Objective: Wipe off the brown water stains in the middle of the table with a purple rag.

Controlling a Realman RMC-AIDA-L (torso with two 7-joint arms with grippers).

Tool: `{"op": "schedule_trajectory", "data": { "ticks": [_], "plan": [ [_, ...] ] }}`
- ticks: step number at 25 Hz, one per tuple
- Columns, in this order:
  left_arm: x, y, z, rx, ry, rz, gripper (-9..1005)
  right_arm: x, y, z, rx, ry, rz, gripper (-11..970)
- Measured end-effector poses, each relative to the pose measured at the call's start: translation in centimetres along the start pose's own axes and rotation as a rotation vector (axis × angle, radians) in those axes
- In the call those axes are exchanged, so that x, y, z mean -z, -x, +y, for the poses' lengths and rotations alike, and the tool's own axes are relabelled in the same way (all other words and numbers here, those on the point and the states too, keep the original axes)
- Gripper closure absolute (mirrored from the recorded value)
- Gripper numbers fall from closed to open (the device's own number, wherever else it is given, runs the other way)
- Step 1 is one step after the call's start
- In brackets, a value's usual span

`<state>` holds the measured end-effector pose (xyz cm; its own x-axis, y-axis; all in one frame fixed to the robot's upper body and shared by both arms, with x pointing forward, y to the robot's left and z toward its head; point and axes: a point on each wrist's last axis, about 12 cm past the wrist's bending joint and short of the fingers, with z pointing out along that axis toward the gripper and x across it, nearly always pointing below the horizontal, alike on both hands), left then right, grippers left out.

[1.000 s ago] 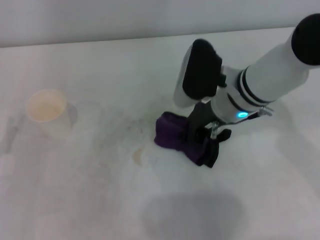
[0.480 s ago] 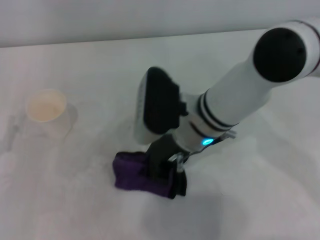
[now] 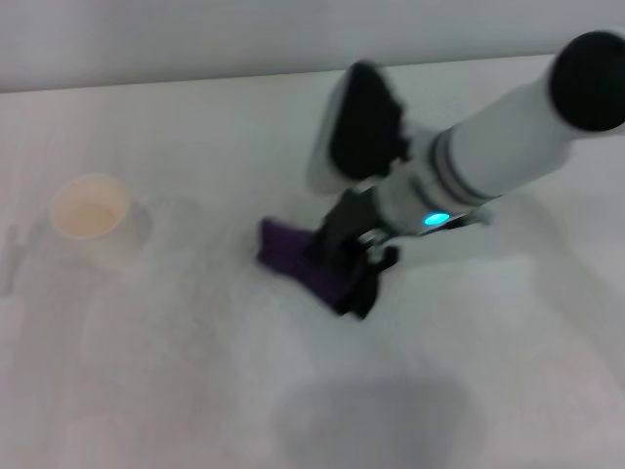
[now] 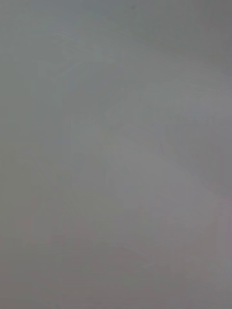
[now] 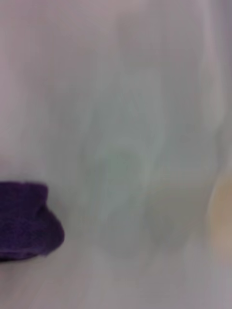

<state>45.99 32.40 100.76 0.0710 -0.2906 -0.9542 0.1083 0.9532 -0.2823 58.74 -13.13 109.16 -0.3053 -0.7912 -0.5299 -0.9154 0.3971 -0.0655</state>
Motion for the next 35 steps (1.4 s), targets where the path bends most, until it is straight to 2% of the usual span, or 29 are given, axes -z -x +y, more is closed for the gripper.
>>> {"op": "schedule_trajectory", "data": {
  "ticks": [2, 4, 5, 6, 7, 9, 14, 18, 28, 33, 34, 35],
  "plan": [
    [0.0, 0.1, 0.2, 0.000, 0.007, -0.008, 117, 0.9, -1.8, -1.7, -0.080, -0.044, 0.008, 864],
    [0.0, 0.3, 0.3, 0.000, 0.013, -0.017, 117, 2.1, -3.5, -2.7, -0.159, -0.052, 0.009, 864],
    [0.0, 0.3, 0.3, 0.000, 0.015, -0.020, 117, 3.5, -4.9, -3.1, -0.220, -0.038, -0.003, 864],
    [0.1, 0.3, 0.4, 0.000, 0.018, -0.022, 118, 3.5, -4.9, -3.1, -0.220, -0.038, -0.003, 864],
    [0.1, 0.4, 0.4, -0.001, 0.021, -0.024, 118, 4.8, -6.2, -2.9, -0.249, -0.022, -0.012, 864],
    [0.1, 0.4, 0.6, -0.007, 0.026, -0.025, 118, 5.5, -7.1, -2.8, -0.265, -0.017, -0.016, 865],
    [0.1, 0.5, 0.8, -0.012, 0.030, -0.027, 119, 8.1, -10.1, -1.5, -0.324, -0.028, -0.045, 865],
    [0.4, 0.6, 1.0, -0.011, 0.048, -0.034, 120, 8.2, -10.7, -1.1, -0.353, -0.027, -0.044, 866],
    [0.2, 0.7, 1.0, -0.015, 0.049, -0.040, 119, 7.6, -13.0, -1.3, -0.474, -0.015, -0.023, 665],
    [0.1, 0.7, 0.9, -0.015, 0.045, -0.046, 119, 8.3, -11.6, -1.8, -0.448, -0.012, -0.098, 552],
    [0.1, 0.8, 0.9, -0.015, 0.044, -0.048, 119, 8.9, -10.8, -2.5, -0.428, -0.019, -0.170, 529],
    [0.0, 0.8, 0.9, -0.015, 0.043, -0.048, 119, 8.9, -10.8, -2.5, -0.428, -0.019, -0.170, 487]
  ]
}}
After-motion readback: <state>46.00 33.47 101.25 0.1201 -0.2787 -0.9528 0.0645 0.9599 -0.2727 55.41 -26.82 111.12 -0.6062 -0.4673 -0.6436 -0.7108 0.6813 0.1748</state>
